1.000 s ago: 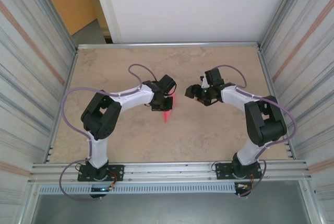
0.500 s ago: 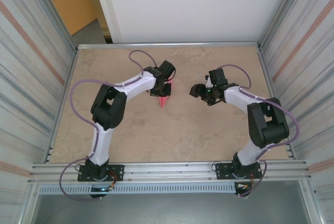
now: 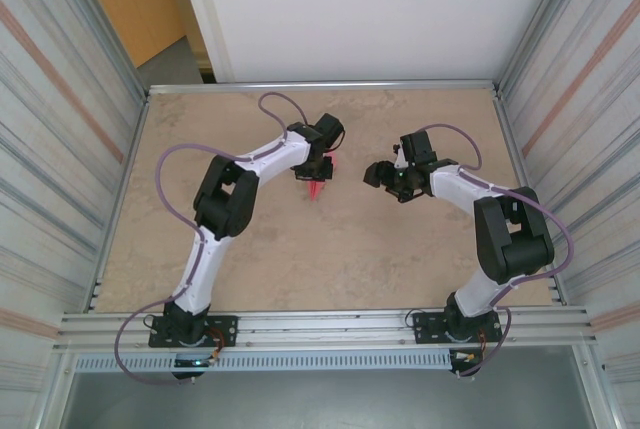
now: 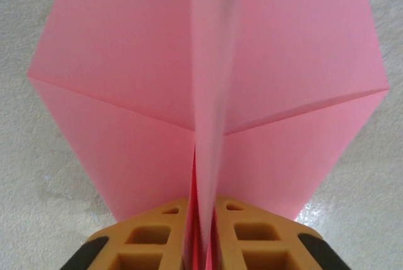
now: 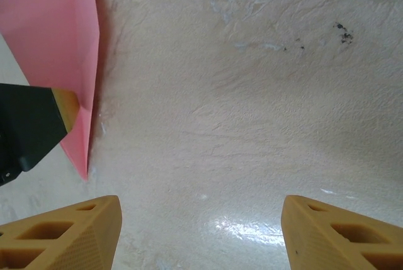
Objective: Fold a paper plane with a square sheet of paper (pick it up from the middle)
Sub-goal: Move the paper plane to the center of the table.
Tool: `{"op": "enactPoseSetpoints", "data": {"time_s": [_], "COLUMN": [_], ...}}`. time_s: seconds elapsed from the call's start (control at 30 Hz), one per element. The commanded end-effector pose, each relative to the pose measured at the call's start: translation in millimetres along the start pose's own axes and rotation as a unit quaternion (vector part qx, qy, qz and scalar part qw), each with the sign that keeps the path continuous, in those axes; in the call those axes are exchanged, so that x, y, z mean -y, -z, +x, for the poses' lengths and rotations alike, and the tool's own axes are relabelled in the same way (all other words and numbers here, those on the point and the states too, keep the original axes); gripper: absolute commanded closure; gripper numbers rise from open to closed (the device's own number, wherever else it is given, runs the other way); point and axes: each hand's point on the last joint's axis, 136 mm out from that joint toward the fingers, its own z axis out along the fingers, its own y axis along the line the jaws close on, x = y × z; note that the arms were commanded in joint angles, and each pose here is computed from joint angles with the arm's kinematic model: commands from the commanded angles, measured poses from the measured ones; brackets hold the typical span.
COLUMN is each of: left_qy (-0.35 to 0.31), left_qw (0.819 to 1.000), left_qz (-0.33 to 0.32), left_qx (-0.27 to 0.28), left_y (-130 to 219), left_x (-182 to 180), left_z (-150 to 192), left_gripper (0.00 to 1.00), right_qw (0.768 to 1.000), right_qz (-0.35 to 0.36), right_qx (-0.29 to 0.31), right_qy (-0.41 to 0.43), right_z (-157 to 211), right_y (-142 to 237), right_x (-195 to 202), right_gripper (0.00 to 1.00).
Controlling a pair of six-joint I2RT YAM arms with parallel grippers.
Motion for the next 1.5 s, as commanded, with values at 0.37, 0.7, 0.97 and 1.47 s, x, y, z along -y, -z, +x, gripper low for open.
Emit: {"op": "enactPoseSetpoints", "data": {"time_s": [0.37,0.7,0.97,1.47], "left_qy": [0.054,0.067,0.066,0.083], "left_qw": [0.996,0.995,0.997,0.991], "left_qz": [-0.055,-0.065,-0.028,0.045], "left_qx": [-0.035,-0.036,0.001,0.099], "left_y": [-29,-33,5,108], "left_x": [-18,-19,-7,-6], "left_z": [16,17,-7,-30], "left_gripper": [0.69,0.62,0.60,0.54], "right_qw": [1.000,1.000,1.000,0.997], "right_qz": [-0.005,-0.002,0.000,0.021], "right_qx": [-0.014,-0.014,-0.003,0.068], "right_qy": [-0.005,-0.008,-0.016,0.006], "right_z": [2,2,-1,-34], "right_y": [-2,-2,-1,42], "right_x": [1,2,3,-2], "right_gripper": [0.33,0.33,0.32,0.29]}}
